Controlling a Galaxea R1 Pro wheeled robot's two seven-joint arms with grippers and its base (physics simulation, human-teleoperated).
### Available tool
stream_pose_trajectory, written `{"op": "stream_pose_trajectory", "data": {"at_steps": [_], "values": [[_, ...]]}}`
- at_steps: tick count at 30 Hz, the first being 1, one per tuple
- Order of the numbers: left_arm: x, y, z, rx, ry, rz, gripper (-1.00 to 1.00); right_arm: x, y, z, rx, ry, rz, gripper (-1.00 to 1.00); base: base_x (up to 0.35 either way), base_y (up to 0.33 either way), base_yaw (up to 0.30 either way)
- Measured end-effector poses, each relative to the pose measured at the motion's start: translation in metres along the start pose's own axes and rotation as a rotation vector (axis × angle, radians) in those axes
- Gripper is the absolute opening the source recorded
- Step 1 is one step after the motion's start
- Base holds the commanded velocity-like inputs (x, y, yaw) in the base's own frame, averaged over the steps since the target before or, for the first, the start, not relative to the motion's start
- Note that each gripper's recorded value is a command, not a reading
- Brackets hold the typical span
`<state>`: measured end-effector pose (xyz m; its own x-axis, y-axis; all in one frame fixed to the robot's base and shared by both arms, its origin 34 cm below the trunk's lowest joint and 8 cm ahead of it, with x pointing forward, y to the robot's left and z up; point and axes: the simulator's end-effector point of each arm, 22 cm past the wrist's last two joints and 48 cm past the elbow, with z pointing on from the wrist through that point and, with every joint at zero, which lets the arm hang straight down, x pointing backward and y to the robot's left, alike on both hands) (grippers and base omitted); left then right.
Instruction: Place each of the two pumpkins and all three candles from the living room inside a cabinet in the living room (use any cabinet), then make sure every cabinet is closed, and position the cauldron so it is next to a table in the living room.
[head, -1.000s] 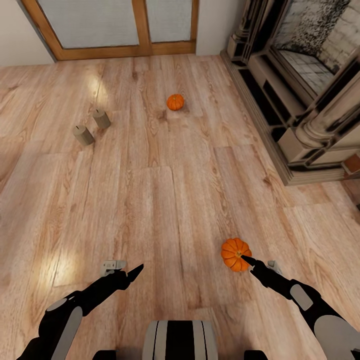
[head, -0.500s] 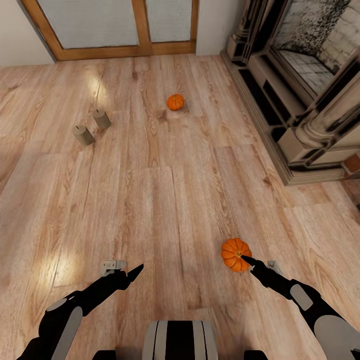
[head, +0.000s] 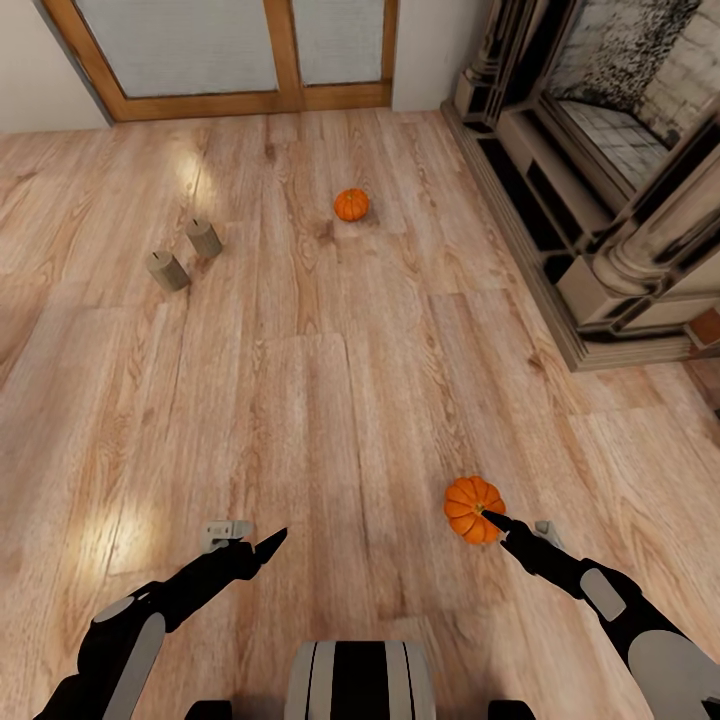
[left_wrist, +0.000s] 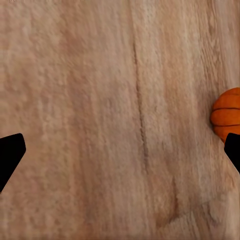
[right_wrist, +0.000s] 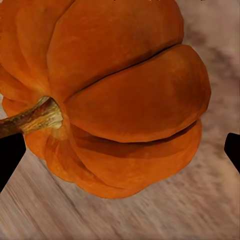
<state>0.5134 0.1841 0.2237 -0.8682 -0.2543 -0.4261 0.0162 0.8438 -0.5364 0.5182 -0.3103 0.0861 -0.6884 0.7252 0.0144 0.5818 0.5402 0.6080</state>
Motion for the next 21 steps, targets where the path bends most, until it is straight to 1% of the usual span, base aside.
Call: {"op": "stream_pose_trajectory", "data": {"at_steps": [7,21], "values": [[0.0001,0.0002,0.0,0.0,0.0,0.0,1.0,-0.0003,0.0002,0.0,0.0,-0.001,-0.001,1.0,0.042,0.045,0.0],[-0.0003,0.0003,0.0001,-0.001,-0.002,0.001,1.0,-0.0002,0.0001,0.0001,0.0,-0.001,-0.001,1.0,0.023,0.004,0.0]]}}
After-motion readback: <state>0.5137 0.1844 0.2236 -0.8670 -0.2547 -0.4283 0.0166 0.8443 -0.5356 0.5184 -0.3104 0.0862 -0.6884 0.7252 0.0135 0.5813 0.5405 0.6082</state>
